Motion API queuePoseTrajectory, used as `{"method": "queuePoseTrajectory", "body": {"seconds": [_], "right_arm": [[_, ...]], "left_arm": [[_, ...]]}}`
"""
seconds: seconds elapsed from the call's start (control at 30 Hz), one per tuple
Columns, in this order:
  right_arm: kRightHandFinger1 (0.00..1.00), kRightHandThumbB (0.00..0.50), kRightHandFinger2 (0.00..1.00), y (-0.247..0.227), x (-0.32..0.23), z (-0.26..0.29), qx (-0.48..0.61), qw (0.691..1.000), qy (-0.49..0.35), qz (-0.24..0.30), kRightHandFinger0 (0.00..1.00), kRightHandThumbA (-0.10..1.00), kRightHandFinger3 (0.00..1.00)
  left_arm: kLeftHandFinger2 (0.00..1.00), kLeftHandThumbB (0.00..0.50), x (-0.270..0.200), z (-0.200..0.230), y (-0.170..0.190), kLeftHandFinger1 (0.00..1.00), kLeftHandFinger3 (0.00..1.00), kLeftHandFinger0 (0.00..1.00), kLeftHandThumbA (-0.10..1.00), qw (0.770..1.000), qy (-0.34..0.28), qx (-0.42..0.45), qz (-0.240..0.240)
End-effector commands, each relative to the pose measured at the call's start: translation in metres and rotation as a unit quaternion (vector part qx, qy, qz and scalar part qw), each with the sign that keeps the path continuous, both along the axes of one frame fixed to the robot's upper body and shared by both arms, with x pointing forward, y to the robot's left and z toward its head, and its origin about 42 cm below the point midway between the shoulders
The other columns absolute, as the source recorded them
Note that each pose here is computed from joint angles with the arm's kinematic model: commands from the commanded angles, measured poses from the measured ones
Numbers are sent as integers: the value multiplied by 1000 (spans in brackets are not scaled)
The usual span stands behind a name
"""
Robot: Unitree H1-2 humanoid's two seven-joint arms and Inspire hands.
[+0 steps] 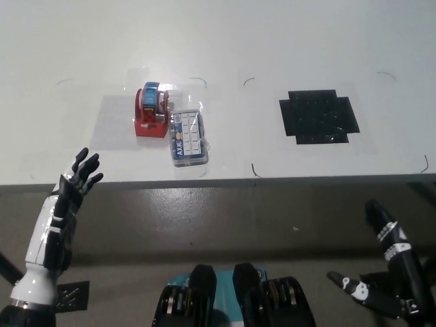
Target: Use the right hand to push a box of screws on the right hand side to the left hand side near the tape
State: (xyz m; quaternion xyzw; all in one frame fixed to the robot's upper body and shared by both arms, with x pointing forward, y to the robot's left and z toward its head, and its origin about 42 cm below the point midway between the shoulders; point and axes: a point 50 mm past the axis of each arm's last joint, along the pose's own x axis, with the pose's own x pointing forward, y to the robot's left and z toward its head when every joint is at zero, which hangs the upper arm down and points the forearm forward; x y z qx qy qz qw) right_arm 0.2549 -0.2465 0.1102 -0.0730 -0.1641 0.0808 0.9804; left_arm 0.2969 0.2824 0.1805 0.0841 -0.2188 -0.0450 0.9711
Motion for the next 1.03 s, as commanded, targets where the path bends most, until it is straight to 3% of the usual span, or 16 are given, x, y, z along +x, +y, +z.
{"method": "queuePoseTrajectory", "body": {"seconds": [0.0, 0.1, 0.23, 0.33, 0.53, 1.0], "right_arm": [[1000, 310, 1000, 9, 13, 11, -8, 999, -48, 19, 1000, 1000, 1000], [1000, 281, 1000, 11, 23, 11, 2, 999, -48, 23, 1000, 1000, 1000], [1000, 279, 1000, 17, 29, 14, 13, 999, -46, 25, 1000, 1000, 1000], [1000, 254, 1000, 18, 33, 15, 12, 998, -49, 26, 1000, 1000, 1000], [1000, 280, 1000, 22, 37, 15, 20, 999, -37, 23, 1000, 1000, 1000], [1000, 287, 1000, 22, 40, 18, 29, 999, -27, 20, 1000, 1000, 1000]], "left_arm": [[1000, 37, 0, 10, 4, 1000, 1000, 1000, 1000, 1000, -21, 7, 0], [1000, 37, -3, 7, 4, 1000, 1000, 1000, 1000, 1000, -20, 10, 4], [1000, 54, -11, -3, 4, 1000, 1000, 1000, 1000, 1000, -6, 14, 8], [1000, 33, -18, -13, 3, 1000, 1000, 1000, 1000, 1000, 10, 22, 10], [1000, 33, -30, -36, 11, 1000, 1000, 1000, 1000, 998, 53, 36, 18], [1000, 29, -30, -47, 21, 1000, 1000, 1000, 1000, 996, 73, 45, 32]]}}
